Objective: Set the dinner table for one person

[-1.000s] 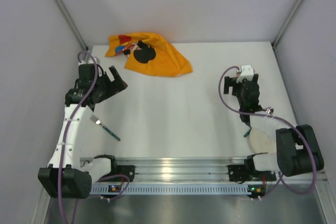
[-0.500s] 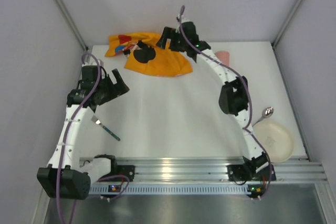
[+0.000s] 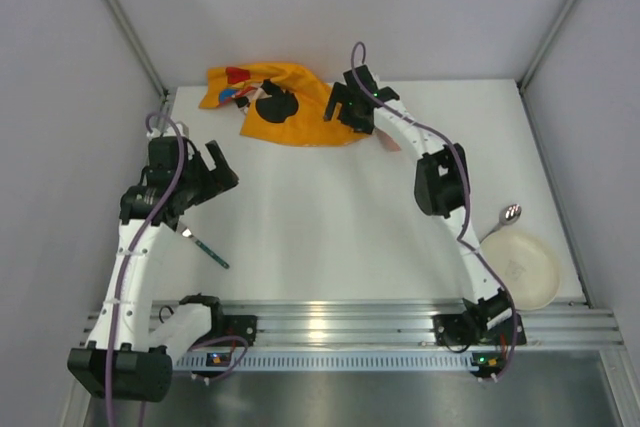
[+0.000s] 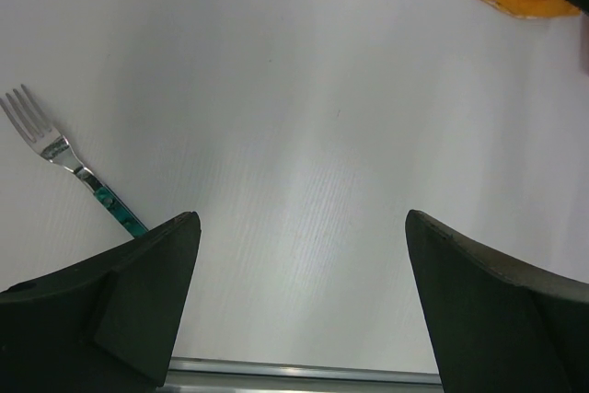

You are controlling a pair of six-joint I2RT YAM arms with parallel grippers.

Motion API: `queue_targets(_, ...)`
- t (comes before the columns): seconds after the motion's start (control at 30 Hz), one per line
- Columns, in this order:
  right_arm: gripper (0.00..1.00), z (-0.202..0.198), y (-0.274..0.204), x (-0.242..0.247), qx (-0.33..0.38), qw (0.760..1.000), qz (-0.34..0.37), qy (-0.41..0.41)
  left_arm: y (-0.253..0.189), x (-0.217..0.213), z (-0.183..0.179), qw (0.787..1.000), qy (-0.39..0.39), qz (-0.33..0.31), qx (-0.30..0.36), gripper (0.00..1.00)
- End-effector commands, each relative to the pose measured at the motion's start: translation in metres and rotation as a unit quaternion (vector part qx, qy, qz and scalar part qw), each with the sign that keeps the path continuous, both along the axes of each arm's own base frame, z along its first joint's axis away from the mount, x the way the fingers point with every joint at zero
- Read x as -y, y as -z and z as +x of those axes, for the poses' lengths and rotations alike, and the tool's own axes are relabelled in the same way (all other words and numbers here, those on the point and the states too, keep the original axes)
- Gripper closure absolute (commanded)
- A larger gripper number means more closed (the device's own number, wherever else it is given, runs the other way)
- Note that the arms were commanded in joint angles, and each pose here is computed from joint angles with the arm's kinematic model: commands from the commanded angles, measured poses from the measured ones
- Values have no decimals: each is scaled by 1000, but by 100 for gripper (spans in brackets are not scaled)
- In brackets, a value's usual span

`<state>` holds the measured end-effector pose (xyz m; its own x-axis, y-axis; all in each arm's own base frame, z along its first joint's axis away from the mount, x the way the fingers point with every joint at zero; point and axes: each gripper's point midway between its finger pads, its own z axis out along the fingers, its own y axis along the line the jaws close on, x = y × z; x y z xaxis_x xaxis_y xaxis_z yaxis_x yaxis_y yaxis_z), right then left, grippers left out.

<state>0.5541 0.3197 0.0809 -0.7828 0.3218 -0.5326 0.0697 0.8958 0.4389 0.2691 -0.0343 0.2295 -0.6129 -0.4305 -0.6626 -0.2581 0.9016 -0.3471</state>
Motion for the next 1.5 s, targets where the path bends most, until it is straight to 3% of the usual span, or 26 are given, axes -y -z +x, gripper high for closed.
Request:
queue_targets(0.0,0,-9,25,21,-33,997,-65,18,9,-3,-3,1000,-1,12,-18,2)
queue_targets(0.23,20,-10,33,29,-38,995,-97,-10,23,-1,-1,999,3,8,-38,1)
queue_targets(0.33,41,-19,41,27,-53,992,-108,-38,28,5,0,999,13,-2,-44,2)
queue_targets(0.43,72,-28,47,21,-54,987,-133,-75,33,8,4,999,19,-9,-46,1)
queue_targets(0.47,90,-31,49,21,-55,985,-144,-83,33,10,6,999,22,-13,-45,1)
queue_targets(0.5,100,-33,48,21,-53,983,-154,-88,34,11,7,999,22,-16,-45,2)
queue_targets(0.73,100,-48,42,33,-68,977,-169,-107,34,18,24,998,33,-31,-36,2)
queue_targets(0.8,100,-53,13,46,-61,980,-162,-102,30,14,33,999,23,-20,-32,1)
queue_targets(0.87,100,-68,19,81,-87,972,-194,-102,29,9,43,999,17,-8,-33,2)
queue_targets(0.9,100,-70,-11,102,-64,972,-211,-85,29,9,52,999,19,-5,-37,1)
queue_targets(0.93,100,-79,-15,145,-71,965,-245,-59,21,10,59,999,21,-3,-29,2)
queue_targets(0.97,100,-85,5,166,-99,961,-254,-52,26,10,62,999,21,-3,-34,2)
queue_targets(1.0,100,-88,-11,189,-90,962,-256,-28,26,12,69,999,24,-5,-35,2)
queue_targets(1.03,100,-94,2,232,-121,959,-257,8,26,14,73,999,27,-8,-33,1)
queue_targets(1.07,96,-96,3,251,-133,958,-252,28,24,17,79,999,27,-13,-24,1)
queue_targets(1.1,80,-98,4,260,-145,961,-233,33,27,22,83,999,33,-18,-26,1)
queue_targets(1.13,55,-101,1,278,-160,959,-228,44,29,25,85,999,36,-20,-27,2)
queue_targets(1.17,21,-103,-1,277,-165,959,-227,38,29,30,88,999,38,-24,-25,1)
queue_targets(1.23,3,-105,-21,260,-142,965,-220,9,34,40,89,998,48,-20,-31,1)
queue_targets(1.47,0,-160,-97,107,-34,978,-132,-156,46,59,79,997,69,-16,-37,1)
